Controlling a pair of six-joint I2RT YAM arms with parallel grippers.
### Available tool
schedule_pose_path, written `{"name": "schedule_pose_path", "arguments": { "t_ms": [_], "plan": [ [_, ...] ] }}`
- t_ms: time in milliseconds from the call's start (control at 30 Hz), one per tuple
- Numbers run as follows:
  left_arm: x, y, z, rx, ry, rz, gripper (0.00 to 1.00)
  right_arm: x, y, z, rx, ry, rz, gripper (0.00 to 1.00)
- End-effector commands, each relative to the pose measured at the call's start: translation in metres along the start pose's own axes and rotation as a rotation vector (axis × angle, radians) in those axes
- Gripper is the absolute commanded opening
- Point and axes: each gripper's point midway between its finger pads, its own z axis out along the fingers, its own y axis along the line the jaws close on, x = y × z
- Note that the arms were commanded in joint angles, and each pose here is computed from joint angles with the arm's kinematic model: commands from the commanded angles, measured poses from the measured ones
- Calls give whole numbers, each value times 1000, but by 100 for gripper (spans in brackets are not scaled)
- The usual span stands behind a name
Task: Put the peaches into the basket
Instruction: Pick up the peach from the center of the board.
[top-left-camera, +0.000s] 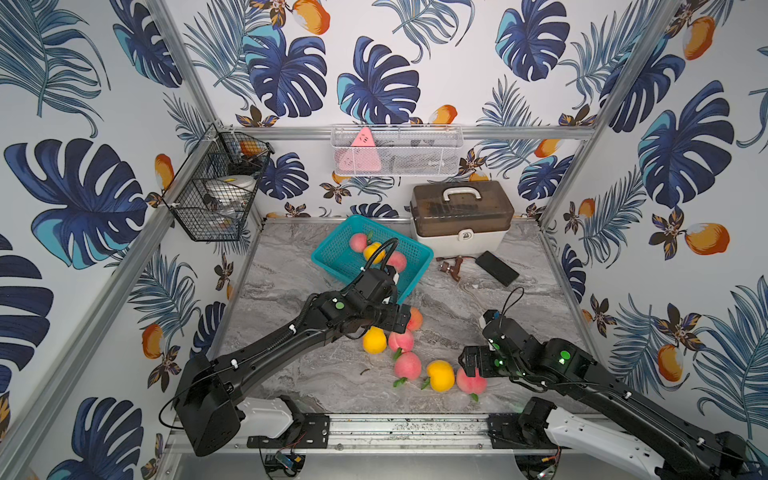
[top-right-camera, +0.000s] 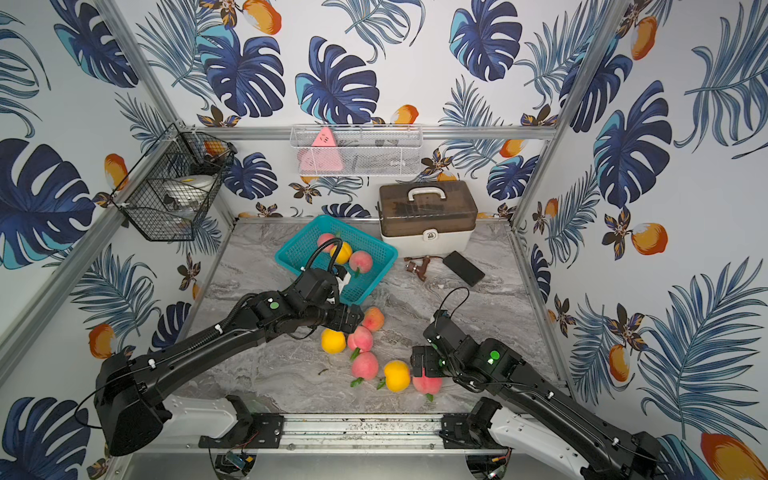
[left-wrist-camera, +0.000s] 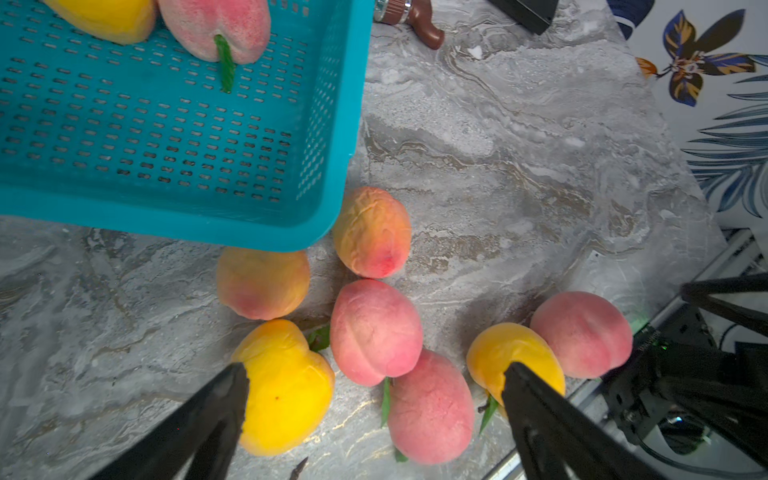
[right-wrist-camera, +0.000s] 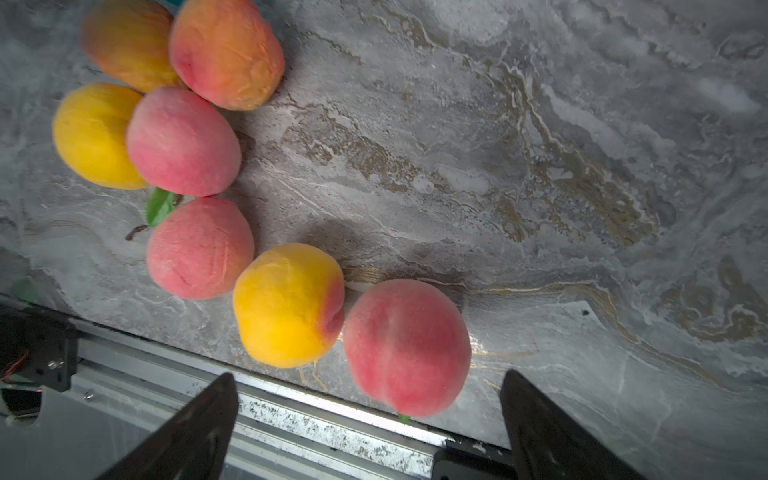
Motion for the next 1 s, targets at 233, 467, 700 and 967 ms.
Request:
{"name": "schedule_pose_path", "arguments": {
  "t_ms": [233, 467, 700, 967],
  "plan": [
    [10, -29, -30, 181, -6, 17, 99, 11, -4, 33, 46, 53, 61, 100],
    [16, -29, -31, 192, 5, 31, 99, 17, -5, 43, 56, 75, 79, 100],
    [16, -40, -29, 247, 18, 33, 99, 27, -9, 51, 55, 99, 96, 100],
    [32, -74, -45, 473, 82, 36, 99, 35, -16, 53, 65, 106, 104, 99]
  ]
}}
